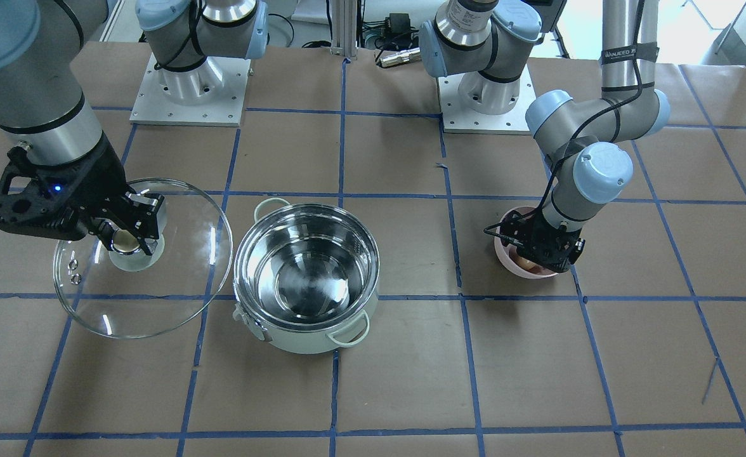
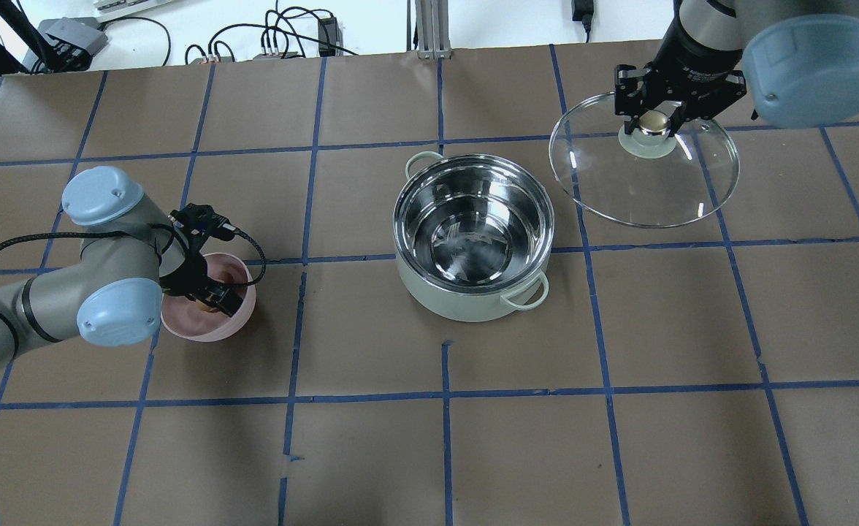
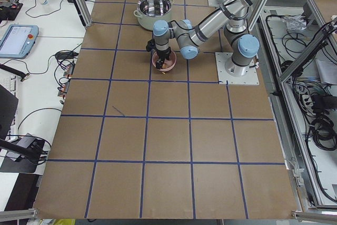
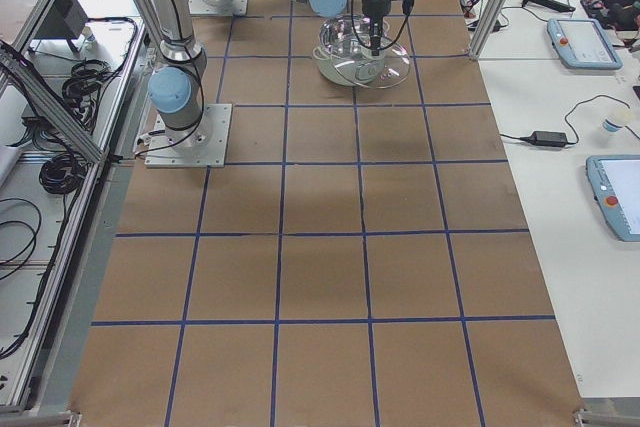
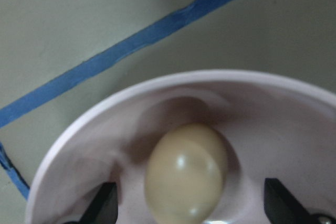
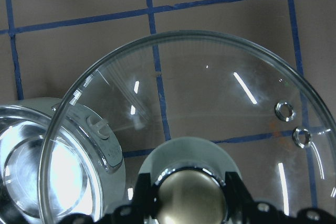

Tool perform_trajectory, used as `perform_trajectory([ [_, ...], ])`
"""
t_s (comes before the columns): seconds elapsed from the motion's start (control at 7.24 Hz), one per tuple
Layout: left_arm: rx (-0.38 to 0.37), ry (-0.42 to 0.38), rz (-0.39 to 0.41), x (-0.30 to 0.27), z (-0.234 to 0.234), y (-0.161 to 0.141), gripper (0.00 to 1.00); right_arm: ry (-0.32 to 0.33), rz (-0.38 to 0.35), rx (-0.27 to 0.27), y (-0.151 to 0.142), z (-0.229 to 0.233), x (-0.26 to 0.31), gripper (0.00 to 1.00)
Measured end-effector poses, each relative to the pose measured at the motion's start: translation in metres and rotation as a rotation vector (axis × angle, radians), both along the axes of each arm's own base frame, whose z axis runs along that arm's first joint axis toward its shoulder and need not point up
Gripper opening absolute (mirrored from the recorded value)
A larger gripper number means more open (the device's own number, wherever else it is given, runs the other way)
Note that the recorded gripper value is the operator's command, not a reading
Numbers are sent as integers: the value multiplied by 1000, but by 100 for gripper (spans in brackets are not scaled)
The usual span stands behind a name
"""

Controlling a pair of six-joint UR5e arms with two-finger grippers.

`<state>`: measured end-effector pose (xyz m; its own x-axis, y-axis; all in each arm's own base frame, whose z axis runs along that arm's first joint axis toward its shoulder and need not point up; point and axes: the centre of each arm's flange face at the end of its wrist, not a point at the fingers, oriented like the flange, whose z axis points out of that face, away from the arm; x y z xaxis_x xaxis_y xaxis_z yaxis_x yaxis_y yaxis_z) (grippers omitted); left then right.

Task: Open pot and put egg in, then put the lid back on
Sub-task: 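Close the left gripper around the brown egg in the pink bowl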

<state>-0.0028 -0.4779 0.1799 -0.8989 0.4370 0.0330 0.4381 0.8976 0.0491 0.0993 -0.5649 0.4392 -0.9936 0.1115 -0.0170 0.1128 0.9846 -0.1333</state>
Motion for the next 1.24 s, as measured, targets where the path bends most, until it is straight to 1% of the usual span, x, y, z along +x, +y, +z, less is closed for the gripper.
perform_trajectory([
  [0.28, -8, 7, 12, -2, 3, 0, 99, 1, 6, 8, 0, -3, -9, 35],
  [0.41, -7, 17, 37, -6, 3, 0, 98, 1, 6, 12, 0, -3, -11, 36],
  [0.55, -7, 28, 59, -10, 3, 1, 95, 0, 6, 14, 0, -4, -13, 36],
  [0.97, -1, 39, 74, -14, 0, 1, 77, 1, 19, 24, 1, -9, -14, 36],
  [1.24, 0, 39, 76, -14, -1, 0, 73, 0, 21, 30, 2, -12, -14, 36],
])
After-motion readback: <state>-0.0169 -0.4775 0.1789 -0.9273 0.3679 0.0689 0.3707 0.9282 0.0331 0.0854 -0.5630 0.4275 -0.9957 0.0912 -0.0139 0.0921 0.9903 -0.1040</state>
